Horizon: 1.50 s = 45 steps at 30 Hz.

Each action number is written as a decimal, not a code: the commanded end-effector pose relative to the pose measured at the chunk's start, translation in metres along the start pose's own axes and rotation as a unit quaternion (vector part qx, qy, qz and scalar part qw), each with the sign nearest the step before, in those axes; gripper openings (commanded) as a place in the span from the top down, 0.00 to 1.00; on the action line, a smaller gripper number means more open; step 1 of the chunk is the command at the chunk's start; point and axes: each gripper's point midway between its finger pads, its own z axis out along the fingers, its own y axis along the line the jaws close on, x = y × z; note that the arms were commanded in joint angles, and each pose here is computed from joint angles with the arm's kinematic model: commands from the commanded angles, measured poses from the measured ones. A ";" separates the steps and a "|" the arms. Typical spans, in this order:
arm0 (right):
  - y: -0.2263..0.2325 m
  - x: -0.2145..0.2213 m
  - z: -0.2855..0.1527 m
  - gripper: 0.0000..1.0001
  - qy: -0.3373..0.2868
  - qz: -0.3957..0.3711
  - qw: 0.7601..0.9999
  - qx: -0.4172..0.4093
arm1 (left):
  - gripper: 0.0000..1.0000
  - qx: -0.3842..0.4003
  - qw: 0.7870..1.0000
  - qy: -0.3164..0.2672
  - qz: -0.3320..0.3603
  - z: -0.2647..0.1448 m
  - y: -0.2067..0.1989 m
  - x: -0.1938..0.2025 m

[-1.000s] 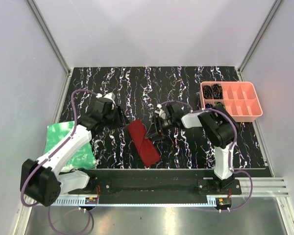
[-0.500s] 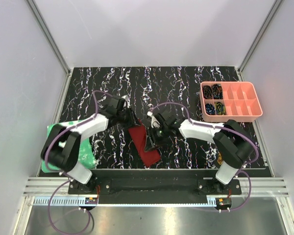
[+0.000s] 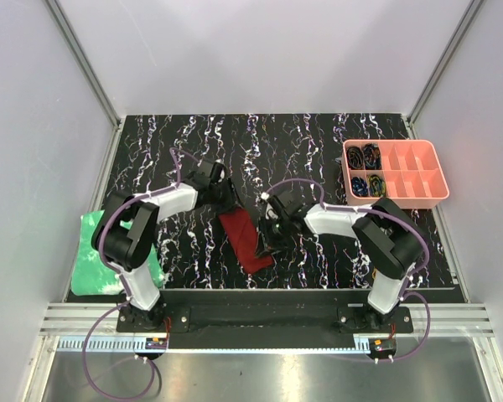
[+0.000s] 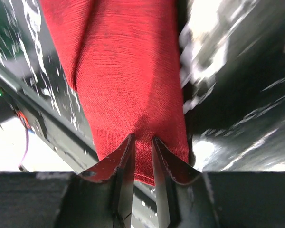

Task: Fold the napkin into a case and place the utensils inside
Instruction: Rotate the smaller rectangle-folded napkin at the center of the board, then pick up the spoon from the corner of the board.

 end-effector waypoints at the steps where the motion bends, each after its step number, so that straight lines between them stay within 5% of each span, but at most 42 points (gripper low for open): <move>1: -0.058 -0.036 -0.004 0.70 -0.045 0.011 0.994 0.101 | 0.50 -0.020 0.995 -0.086 0.042 -0.035 -0.027 -0.040; 7: -0.091 -0.076 -0.033 0.68 -0.053 0.024 0.993 0.106 | 0.44 0.019 0.979 -0.149 0.138 -0.103 -0.103 -0.021; 12: -0.087 -0.095 -0.049 0.56 -0.055 0.011 0.993 0.106 | 0.42 0.087 0.964 -0.155 0.198 -0.138 -0.154 0.015; 22: -0.102 -0.099 -0.135 0.24 -0.151 0.103 0.964 0.193 | 0.40 0.135 0.948 -0.133 0.255 -0.159 -0.168 0.042; 27: -0.148 -0.078 -0.202 0.00 -0.266 0.267 0.893 0.246 | 0.39 0.202 0.939 -0.092 0.264 -0.183 -0.181 0.067; 31: -0.157 -0.066 -0.231 0.00 -0.304 0.296 0.868 0.257 | 0.35 0.226 0.928 -0.082 0.283 -0.200 -0.183 0.076; 34: -0.186 -0.045 -0.250 0.00 -0.321 0.379 0.823 0.277 | 0.35 0.228 0.926 -0.063 0.295 -0.204 -0.179 0.084; 39: -0.208 -0.018 -0.245 0.00 -0.311 0.435 0.798 0.277 | 0.34 0.237 0.920 -0.045 0.309 -0.207 -0.176 0.092; 43: -0.243 0.002 -0.258 0.06 -0.355 0.536 0.714 0.278 | 0.34 0.249 0.913 -0.027 0.322 -0.210 -0.182 0.097; 45: -0.251 0.000 -0.263 0.07 -0.370 0.540 0.702 0.282 | 0.34 0.255 0.911 -0.025 0.324 -0.212 -0.186 0.097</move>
